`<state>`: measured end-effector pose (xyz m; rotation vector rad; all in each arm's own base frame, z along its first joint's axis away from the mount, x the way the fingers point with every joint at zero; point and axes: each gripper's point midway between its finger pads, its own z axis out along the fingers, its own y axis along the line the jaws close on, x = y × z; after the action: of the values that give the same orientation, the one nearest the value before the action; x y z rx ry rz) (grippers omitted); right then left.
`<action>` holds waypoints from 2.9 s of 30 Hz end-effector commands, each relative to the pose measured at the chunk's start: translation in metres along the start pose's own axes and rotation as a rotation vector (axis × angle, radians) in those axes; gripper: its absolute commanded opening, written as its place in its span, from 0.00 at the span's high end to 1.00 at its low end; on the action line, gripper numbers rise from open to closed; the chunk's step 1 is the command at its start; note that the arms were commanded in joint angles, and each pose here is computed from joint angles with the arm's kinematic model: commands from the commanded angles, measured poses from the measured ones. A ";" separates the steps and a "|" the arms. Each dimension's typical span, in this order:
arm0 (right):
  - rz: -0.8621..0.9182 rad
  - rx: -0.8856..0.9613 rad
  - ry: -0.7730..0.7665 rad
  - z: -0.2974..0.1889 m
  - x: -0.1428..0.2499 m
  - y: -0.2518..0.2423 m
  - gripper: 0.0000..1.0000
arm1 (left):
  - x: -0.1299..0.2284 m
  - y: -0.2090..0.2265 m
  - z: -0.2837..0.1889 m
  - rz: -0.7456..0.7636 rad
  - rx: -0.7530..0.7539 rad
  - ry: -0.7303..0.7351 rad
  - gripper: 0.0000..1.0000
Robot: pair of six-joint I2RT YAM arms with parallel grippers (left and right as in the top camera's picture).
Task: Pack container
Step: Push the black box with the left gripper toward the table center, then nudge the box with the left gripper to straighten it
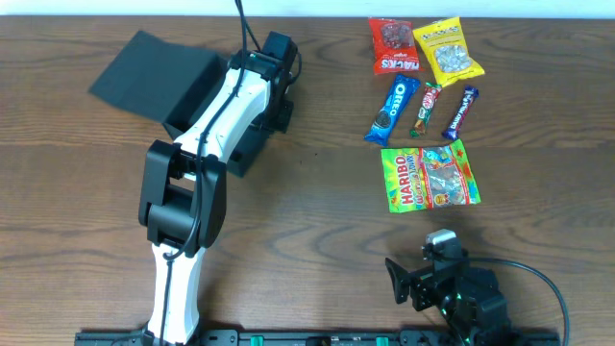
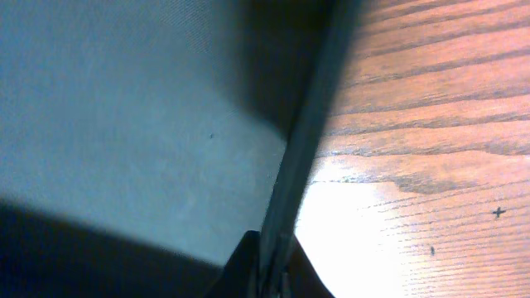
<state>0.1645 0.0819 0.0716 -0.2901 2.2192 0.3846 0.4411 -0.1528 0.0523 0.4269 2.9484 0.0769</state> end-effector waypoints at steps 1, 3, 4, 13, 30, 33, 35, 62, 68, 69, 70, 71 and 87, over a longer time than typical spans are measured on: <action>-0.013 -0.007 0.004 0.001 0.002 0.001 0.01 | 0.007 0.001 0.009 0.085 0.002 0.035 0.94; -0.013 -0.007 0.004 0.001 0.002 0.001 0.01 | 0.009 -0.009 0.009 0.170 0.059 0.040 0.94; -0.013 -0.007 0.004 0.001 0.002 0.001 0.01 | 0.012 -0.018 0.008 0.232 0.115 0.043 0.94; -0.013 -0.007 0.004 0.001 0.002 0.001 0.01 | 0.033 -0.067 -0.001 0.528 0.292 0.068 0.94; -0.013 -0.007 0.004 0.001 0.002 0.001 0.01 | 0.127 -0.135 -0.038 1.022 0.575 0.286 0.94; -0.013 -0.007 0.004 0.001 0.002 0.001 0.01 | 0.124 -0.136 -0.037 0.997 0.566 0.280 0.66; -0.013 -0.007 0.004 0.001 0.002 0.001 0.01 | 0.121 -0.137 -0.035 0.949 0.552 0.276 0.30; -0.013 -0.007 0.004 0.001 0.002 0.001 0.01 | 0.004 -0.036 -0.134 -0.214 0.010 -0.075 0.05; -0.013 -0.007 0.004 0.001 0.002 0.001 0.01 | 0.052 0.016 -0.130 -0.606 -0.280 0.039 0.05; -0.013 -0.007 0.004 0.001 0.002 0.001 0.01 | 0.056 0.016 -0.126 -0.621 -0.291 0.051 0.05; -0.013 -0.007 0.004 0.001 0.002 0.001 0.01 | 0.059 0.016 -0.121 -0.634 -0.299 0.065 0.05; -0.013 -0.007 0.004 0.001 0.002 0.001 0.01 | 0.063 0.016 -0.115 -0.656 -0.309 0.078 0.05; -0.013 -0.007 0.004 0.001 0.002 0.001 0.01 | 0.094 0.022 -0.039 -0.706 -0.236 0.236 0.04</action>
<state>0.1646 0.0819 0.0717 -0.2901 2.2188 0.3847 0.3577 -0.1047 0.0912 -0.7084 3.0074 0.4221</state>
